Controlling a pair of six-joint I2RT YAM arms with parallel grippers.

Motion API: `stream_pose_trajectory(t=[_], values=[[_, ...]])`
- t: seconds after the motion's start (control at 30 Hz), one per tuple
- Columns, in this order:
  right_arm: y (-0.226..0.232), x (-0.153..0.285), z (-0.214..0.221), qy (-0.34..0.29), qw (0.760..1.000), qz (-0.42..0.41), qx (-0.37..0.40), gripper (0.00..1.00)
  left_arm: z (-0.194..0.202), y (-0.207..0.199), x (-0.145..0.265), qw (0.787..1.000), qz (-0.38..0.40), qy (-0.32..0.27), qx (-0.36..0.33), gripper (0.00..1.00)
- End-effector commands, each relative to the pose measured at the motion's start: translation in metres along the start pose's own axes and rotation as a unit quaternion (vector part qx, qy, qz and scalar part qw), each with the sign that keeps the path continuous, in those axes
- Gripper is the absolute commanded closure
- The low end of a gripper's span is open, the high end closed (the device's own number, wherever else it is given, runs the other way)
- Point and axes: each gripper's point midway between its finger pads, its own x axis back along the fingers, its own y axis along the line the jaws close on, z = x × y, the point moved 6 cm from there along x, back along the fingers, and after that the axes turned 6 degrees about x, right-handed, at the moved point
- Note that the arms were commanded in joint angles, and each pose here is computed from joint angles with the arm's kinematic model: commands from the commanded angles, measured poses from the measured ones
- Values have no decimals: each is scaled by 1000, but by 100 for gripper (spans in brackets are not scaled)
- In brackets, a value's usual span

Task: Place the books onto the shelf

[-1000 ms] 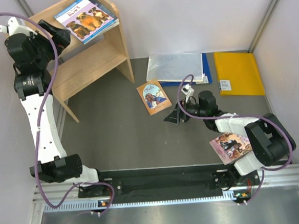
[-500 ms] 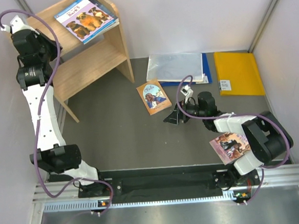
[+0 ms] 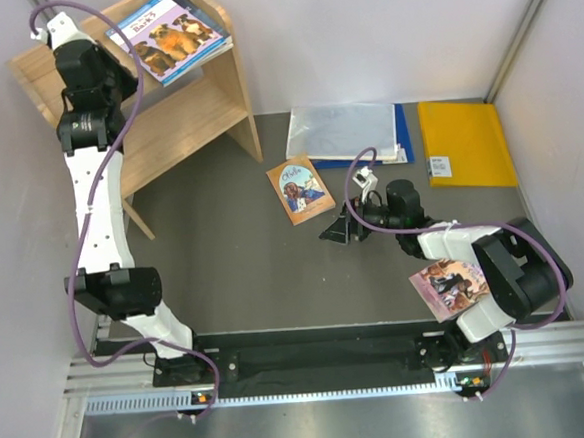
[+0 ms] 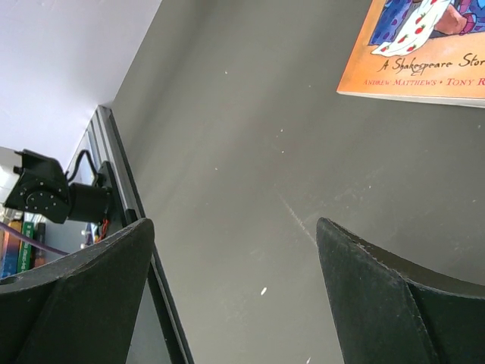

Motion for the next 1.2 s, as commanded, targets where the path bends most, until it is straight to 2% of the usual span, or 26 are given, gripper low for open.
stream_pose_trajectory(t=[0.0, 0.33, 0.57, 0.77, 1.17], values=[[12, 1, -6, -14, 999, -21, 30, 13, 20, -7, -18, 999, -1, 33, -8, 100], [10, 3, -1, -9, 999, -19, 28, 13, 18, -30, -40, 999, 31, 14, 10, 100], [10, 4, 4, -5, 999, -18, 27, 13, 26, -43, -58, 998, 54, 22, 19, 100], [9, 4, 7, -4, 1000, -18, 21, 13, 33, -64, -54, 997, 70, 18, 15, 100], [7, 2, 7, -4, 1000, -22, 19, 13, 21, -31, -21, 1000, 3, -10, -19, 100]])
